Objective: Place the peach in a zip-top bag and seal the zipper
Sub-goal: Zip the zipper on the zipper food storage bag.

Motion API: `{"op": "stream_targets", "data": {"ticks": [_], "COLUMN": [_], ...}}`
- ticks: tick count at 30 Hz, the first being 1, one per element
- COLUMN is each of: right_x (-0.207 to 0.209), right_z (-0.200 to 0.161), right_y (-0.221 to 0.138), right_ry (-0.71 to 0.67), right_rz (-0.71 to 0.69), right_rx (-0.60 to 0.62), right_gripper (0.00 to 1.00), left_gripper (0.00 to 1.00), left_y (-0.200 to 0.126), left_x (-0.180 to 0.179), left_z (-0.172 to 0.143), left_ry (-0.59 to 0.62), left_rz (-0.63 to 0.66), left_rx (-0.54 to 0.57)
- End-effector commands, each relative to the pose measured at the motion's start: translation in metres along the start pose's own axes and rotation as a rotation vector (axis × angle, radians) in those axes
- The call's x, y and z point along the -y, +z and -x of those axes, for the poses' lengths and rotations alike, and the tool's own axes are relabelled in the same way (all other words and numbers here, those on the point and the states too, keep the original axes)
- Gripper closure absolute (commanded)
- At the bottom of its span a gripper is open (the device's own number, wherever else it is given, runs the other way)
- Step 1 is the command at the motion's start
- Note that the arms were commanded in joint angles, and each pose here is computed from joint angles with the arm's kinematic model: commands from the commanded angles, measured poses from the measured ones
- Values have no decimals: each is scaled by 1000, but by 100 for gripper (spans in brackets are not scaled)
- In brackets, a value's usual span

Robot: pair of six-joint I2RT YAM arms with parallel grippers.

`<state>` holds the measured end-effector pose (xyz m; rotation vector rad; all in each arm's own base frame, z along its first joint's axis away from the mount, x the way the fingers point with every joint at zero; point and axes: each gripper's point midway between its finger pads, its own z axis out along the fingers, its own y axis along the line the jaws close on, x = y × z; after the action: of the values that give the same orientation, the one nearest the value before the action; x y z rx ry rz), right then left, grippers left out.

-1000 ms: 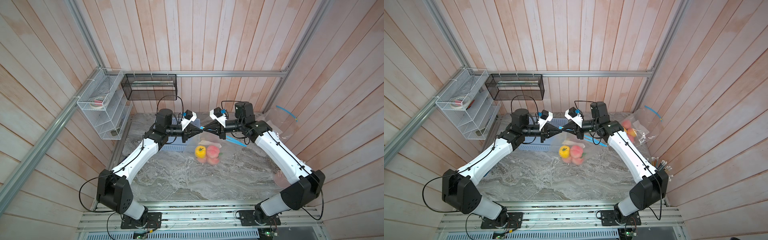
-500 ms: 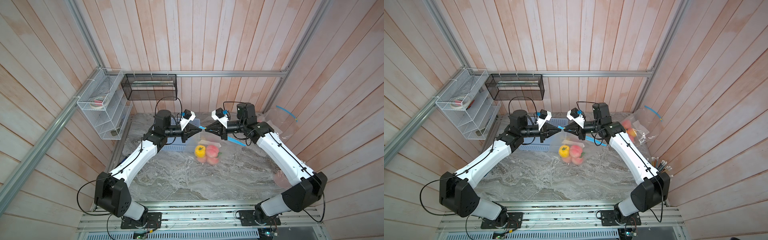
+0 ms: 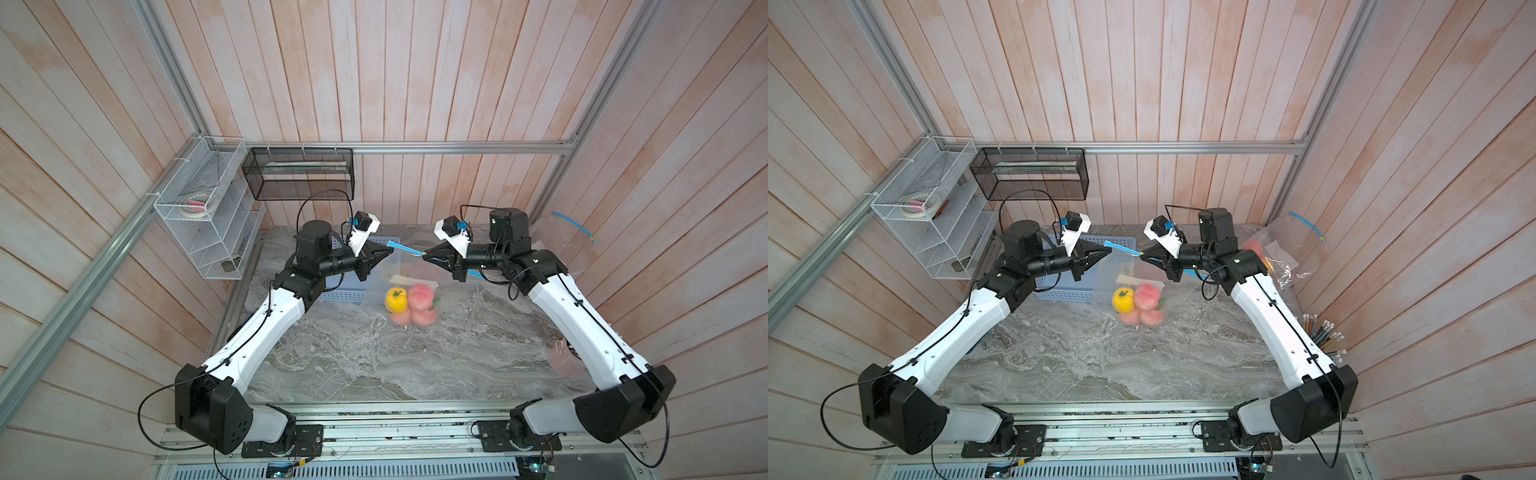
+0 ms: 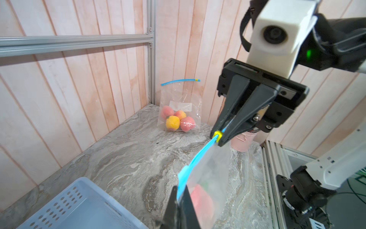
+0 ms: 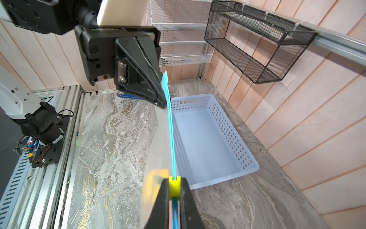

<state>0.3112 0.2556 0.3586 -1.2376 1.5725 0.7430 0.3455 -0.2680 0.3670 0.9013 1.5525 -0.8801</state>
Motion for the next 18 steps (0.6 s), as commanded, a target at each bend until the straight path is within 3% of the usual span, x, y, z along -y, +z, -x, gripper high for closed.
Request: {"op": "stream_targets", "data": {"ticks": [1, 8, 18], "right_x": [11, 12, 16], "right_z": [-27, -40, -53], "right_y": [-16, -22, -34], "right_ry": [84, 103, 141], "right_rz": [-91, -125, -155], "right_rx": [-107, -144, -160], "right_gripper": [92, 92, 93], "left_gripper": [100, 100, 100], "left_y": [-24, -43, -67], "left_x": [-51, -82, -102], "left_z": [5, 3, -3], "left_ry": [-32, -59, -101], "left_rz": [283, 472, 595], "left_rx": [-1, 9, 37]}}
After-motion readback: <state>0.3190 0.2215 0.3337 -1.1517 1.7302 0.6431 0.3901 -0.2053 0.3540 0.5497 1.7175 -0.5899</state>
